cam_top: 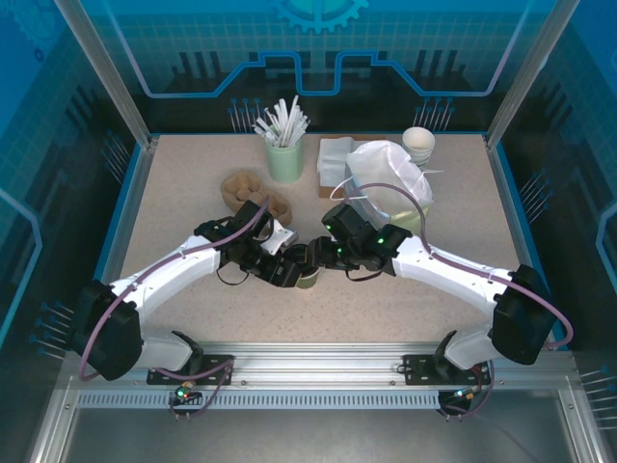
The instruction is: Pack the takeout coffee
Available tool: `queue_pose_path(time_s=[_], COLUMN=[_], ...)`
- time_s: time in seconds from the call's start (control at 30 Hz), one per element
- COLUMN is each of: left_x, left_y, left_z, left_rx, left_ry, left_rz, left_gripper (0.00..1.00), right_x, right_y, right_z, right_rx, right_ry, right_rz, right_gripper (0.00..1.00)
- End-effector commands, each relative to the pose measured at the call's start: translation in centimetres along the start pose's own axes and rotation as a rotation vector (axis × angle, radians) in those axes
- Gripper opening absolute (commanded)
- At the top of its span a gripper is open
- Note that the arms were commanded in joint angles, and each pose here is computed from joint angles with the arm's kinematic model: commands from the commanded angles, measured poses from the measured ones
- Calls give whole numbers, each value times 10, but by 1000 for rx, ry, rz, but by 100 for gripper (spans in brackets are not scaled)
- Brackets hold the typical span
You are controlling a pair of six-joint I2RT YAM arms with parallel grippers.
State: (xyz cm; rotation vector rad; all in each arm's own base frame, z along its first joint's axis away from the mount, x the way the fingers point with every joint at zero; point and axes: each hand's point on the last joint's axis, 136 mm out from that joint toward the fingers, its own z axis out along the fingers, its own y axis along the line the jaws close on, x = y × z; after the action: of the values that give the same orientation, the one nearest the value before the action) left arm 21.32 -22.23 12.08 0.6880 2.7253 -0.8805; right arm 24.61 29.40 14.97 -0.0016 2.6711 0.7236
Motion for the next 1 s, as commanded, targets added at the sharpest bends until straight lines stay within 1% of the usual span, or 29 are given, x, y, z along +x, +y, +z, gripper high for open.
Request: queue_pose_path(time_s=[0.0, 0.13, 0.27, 0.63, 0.77, 0.9, 0.97], left_x=[-3, -3, 0, 3, -4, -16, -22], left_y=[-10, -13, -7, -2, -4, -10, -13], left_z=[-5, -4, -4, -20, -30, -41, -45], left_rx=[23, 22, -11, -81, -63, -24, -10], left_ry=[0, 14, 23, -6, -56, -138, -182], left_rz=[34, 42, 36, 33, 10, -25, -36], left_gripper=[63, 63, 63, 67, 67, 67, 71], right_x=[-7, -8, -10, -11, -12, -12, -12], right_y=[5, 5, 5, 3, 1, -1, -1], right_z=[-2, -4, -7, -14, -18, -22, -24], right_rx=[-8, -7, -4, 3, 3, 0, -5], right_ry=[-2, -5, -16, -28, -37, -43, -45], right_rz=[-2, -4, -7, -17, -17, -17, -18], right_gripper=[52, 53, 53, 53, 53, 54, 54])
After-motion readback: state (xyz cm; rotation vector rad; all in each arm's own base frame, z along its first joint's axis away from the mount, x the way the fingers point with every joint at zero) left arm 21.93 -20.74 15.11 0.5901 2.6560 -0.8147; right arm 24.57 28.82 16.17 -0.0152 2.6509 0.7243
